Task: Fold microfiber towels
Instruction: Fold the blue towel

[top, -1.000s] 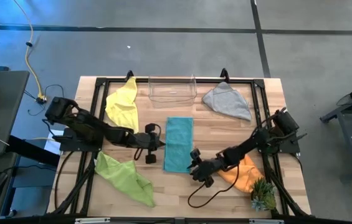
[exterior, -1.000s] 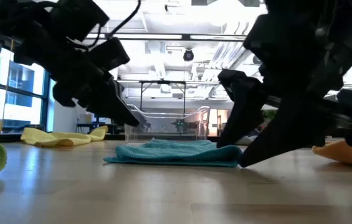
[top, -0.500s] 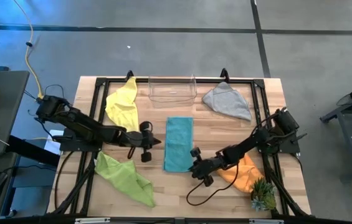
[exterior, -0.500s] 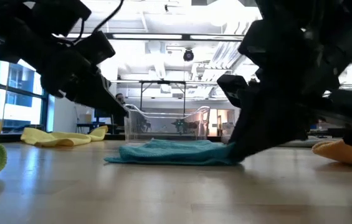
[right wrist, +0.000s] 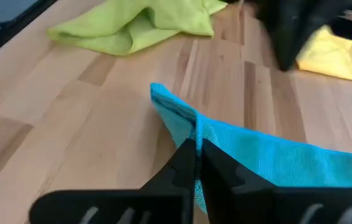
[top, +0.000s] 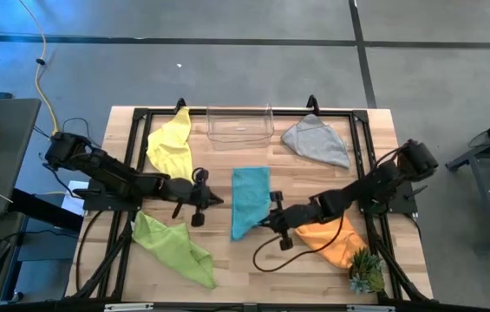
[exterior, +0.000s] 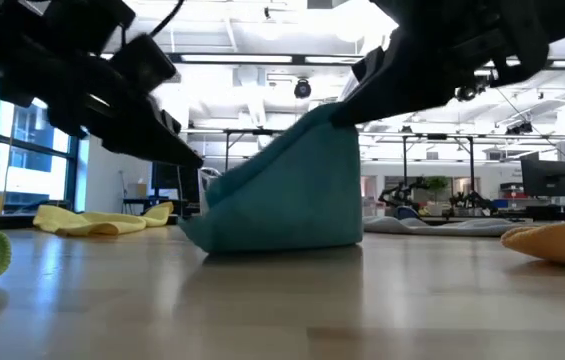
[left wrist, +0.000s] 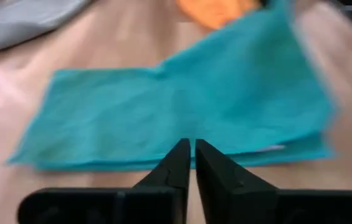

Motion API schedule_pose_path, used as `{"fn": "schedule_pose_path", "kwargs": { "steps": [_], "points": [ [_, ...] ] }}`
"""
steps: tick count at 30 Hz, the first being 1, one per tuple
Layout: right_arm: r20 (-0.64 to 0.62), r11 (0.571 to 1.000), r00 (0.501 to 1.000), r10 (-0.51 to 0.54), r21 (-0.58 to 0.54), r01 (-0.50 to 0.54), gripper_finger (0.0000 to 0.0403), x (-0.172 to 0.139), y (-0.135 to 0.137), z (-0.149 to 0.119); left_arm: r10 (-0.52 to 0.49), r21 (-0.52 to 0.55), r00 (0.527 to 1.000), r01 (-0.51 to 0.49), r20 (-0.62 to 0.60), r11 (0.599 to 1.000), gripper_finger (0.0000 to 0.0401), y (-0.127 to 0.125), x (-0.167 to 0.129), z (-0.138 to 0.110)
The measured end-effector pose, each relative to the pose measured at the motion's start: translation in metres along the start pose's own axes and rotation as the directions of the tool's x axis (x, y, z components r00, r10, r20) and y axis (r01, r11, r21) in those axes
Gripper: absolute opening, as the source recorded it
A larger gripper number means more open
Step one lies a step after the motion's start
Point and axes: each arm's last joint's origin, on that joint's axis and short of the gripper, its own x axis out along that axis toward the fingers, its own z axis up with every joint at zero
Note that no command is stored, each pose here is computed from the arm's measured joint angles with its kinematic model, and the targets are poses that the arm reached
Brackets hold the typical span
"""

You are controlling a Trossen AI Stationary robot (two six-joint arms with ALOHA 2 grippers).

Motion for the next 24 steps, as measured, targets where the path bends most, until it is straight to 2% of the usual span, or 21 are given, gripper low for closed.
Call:
{"fn": "schedule_pose_path", "kwargs": {
  "steps": [5,8,15,21,24],
  "points": [
    [-0.004,1.000,1.000,-0.010,0.014,0.010,0.0001,0.001,-0.005,-0.001,-0.122,0.082,0.993,0.121,0.004,0.989,0.0082,-0.033,0.002,0.006],
    [-0.012,0.999,1.000,-0.017,0.027,0.017,0.0001,0.002,-0.008,-0.002,-0.147,0.111,0.989,0.146,-0.001,0.983,0.0130,-0.052,0.007,0.008],
    [-0.013,0.998,0.999,-0.034,0.043,0.035,0.0001,0.004,-0.015,-0.002,-0.031,0.101,0.998,0.037,-0.057,0.994,0.0215,-0.084,0.033,0.004],
    [-0.019,0.998,0.999,-0.036,0.042,0.037,0.0001,0.004,-0.015,-0.003,0.058,0.096,0.993,-0.048,-0.098,0.994,0.0238,-0.106,0.055,0.007],
    [-0.020,0.998,0.999,-0.036,0.042,0.037,0.0001,0.004,-0.015,-0.003,0.143,0.118,0.986,-0.132,-0.089,0.984,0.0239,-0.114,0.059,0.012]
  ]
}}
